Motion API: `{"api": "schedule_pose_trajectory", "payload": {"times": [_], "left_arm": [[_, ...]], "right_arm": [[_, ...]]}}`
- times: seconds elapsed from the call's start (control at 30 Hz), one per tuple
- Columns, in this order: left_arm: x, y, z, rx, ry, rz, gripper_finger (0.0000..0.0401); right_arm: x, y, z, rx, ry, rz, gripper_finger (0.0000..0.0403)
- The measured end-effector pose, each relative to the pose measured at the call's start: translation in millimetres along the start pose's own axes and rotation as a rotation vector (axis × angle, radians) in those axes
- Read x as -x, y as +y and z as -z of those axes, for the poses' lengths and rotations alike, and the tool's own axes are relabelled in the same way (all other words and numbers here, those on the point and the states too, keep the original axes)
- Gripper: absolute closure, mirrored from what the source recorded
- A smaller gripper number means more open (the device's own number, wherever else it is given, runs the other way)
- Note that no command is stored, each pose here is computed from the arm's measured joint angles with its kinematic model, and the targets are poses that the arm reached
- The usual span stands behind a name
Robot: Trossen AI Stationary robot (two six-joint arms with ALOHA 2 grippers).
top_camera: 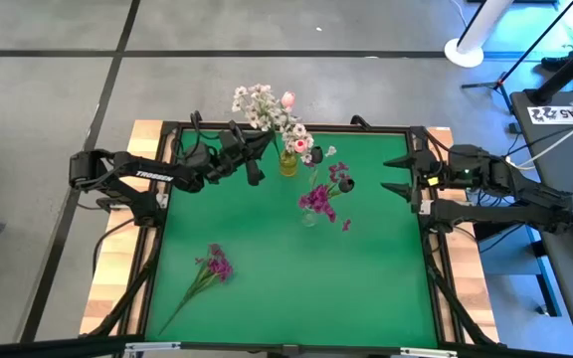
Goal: Sort flowers into vase by color
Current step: Put the white flowers into the yellow vase
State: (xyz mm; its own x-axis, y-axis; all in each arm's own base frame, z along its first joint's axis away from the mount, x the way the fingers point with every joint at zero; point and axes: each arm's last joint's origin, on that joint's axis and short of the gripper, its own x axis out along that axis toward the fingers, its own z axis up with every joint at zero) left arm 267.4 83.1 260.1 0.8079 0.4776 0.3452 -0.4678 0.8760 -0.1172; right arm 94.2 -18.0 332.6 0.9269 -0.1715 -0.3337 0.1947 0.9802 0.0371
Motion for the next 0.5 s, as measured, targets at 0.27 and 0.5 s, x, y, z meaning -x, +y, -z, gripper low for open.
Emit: {"api": "schedule_pose_trajectory", "payload": {"times": [0.27, 0.5], "left_arm": [[0.0, -0.2, -0.9, 0.03, -0.008, 0.001, 0.0388], [0.7, -3.4, -1.2, 0.071, -0.012, 0.012, 0.0388]], "right_arm": [[2.9, 0.3, 20.6, -0.015, -0.08, -0.04, 0.0107], [1.3, 0.0, 39.9, -0.095, -0.221, -0.07, 0.0107]]}}
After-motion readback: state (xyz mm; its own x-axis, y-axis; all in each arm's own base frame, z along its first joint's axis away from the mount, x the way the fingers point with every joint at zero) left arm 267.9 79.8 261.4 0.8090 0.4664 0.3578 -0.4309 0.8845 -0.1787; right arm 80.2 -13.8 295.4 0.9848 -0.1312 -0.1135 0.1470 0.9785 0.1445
